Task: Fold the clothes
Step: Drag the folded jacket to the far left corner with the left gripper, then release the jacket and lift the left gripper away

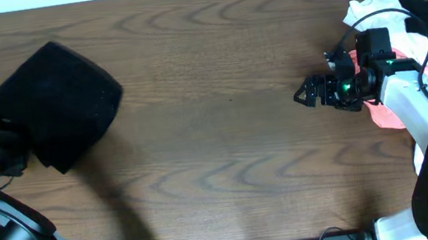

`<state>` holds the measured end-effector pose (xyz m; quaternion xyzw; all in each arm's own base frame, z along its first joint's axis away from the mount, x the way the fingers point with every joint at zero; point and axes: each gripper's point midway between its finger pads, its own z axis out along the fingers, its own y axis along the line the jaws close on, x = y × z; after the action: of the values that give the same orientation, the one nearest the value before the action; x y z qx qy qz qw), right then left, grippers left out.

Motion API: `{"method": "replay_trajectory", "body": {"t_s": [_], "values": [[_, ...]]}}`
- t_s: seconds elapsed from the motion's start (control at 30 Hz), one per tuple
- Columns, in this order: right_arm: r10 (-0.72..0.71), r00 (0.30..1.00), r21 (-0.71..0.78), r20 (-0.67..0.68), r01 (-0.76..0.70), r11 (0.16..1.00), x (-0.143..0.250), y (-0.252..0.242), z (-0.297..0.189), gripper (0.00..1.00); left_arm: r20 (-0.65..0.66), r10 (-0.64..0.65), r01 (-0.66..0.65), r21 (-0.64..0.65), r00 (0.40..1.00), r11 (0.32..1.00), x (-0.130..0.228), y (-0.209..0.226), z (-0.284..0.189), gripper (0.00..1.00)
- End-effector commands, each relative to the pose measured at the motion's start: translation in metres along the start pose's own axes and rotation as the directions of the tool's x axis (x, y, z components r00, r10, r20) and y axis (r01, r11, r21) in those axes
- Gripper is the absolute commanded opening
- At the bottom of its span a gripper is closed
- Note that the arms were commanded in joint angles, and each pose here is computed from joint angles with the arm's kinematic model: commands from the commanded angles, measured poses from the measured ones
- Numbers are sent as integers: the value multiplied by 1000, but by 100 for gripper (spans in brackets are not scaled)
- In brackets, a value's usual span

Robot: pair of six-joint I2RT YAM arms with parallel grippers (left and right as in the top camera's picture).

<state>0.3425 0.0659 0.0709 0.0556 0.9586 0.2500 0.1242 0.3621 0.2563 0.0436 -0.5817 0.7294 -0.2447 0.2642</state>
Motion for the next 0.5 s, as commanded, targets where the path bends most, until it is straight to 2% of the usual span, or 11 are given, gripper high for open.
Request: {"method": "replay_trajectory", "body": {"t_s": [0.0,0.13,0.17,0.27,0.33,0.47], "values": [[-28,1000,-15,10,29,999,-2,3,-2,99,54,-129,128,23,990,991,-16,-10,-3,6],[-32,999,-16,15,32,999,-3,3,-2,99,54,-243,240,56,968,969,-17,-21,0,6],[-33,999,-16,18,33,999,-4,3,-3,99,46,-234,231,70,971,971,-15,-26,1,6],[-35,999,-19,23,36,999,-5,4,-3,99,18,-145,143,103,989,984,-5,-42,7,6],[-36,999,-25,23,37,999,-5,5,-3,99,2,-40,39,114,999,993,4,-49,10,6],[-46,999,-24,24,47,999,-5,5,-3,99,-53,154,-149,83,987,985,27,-46,16,6]]}}
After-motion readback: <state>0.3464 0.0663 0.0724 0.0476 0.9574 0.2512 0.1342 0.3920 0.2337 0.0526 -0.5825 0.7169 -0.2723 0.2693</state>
